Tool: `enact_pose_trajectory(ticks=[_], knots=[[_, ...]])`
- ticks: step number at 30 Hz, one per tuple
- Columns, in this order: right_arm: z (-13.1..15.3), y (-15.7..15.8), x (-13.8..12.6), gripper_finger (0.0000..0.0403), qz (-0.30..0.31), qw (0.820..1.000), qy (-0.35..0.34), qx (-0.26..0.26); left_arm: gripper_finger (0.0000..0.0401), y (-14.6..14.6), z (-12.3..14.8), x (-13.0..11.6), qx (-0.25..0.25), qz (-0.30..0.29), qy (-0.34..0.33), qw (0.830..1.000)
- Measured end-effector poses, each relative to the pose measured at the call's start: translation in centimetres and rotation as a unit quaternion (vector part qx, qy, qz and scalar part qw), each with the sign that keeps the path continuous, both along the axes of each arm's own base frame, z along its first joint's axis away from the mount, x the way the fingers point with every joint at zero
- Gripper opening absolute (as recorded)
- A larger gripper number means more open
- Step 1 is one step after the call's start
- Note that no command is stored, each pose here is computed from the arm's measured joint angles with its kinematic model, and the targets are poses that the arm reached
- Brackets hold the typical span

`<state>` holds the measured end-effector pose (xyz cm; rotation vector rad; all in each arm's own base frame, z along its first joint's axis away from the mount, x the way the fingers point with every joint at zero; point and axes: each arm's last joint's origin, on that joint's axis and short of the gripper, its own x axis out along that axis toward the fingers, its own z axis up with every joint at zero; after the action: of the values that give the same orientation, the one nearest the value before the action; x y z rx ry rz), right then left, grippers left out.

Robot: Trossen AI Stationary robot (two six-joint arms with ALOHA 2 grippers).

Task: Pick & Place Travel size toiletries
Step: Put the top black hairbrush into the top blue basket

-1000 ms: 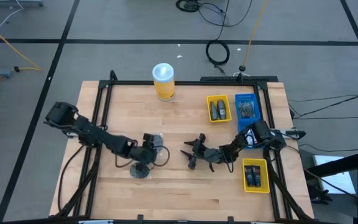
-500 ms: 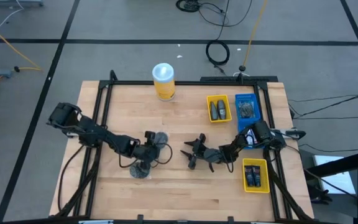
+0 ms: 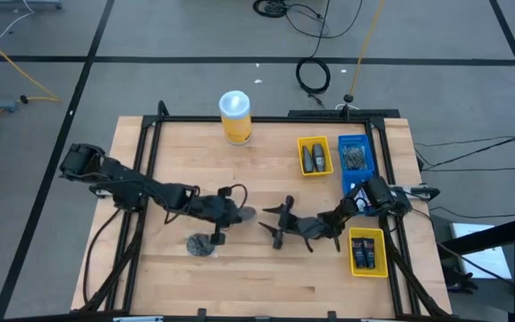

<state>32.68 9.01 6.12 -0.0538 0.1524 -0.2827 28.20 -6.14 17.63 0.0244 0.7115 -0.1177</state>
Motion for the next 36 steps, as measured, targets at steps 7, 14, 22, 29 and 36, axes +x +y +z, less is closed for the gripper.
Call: enact_pose_trajectory(ticks=[7, 14, 22, 29, 36], knots=[[0.8, 0.7, 0.6, 0.0208, 0.087, 0.994, -0.013, -0.061, 0.0005, 0.7, -0.2, 1.5, -0.051, -0.032, -0.045, 0.997], [1.0, 0.9, 2.8, 0.0202, 0.084, 0.994, 0.022, -0.068, 0.0010, 1.2, -0.9, 2.4, -0.054, -0.046, -0.062, 0.996], [1.6, 0.9, 2.7, 0.0104, 0.079, 0.996, 0.021, -0.034, 0.0015, 1.4, -0.7, 2.3, -0.042, -0.042, -0.069, 0.996], [3.8, 0.2, 0.3, 0.0022, 0.068, 0.996, 0.054, 0.018, 0.0076, 2.2, 0.9, 1.8, -0.011, -0.050, -0.091, 0.995], [9.5, -2.5, -3.7, 0.0039, -0.029, 0.996, 0.082, 0.036, 0.0162, 3.2, 2.4, 0.0, 0.022, 0.046, -0.071, 0.996]])
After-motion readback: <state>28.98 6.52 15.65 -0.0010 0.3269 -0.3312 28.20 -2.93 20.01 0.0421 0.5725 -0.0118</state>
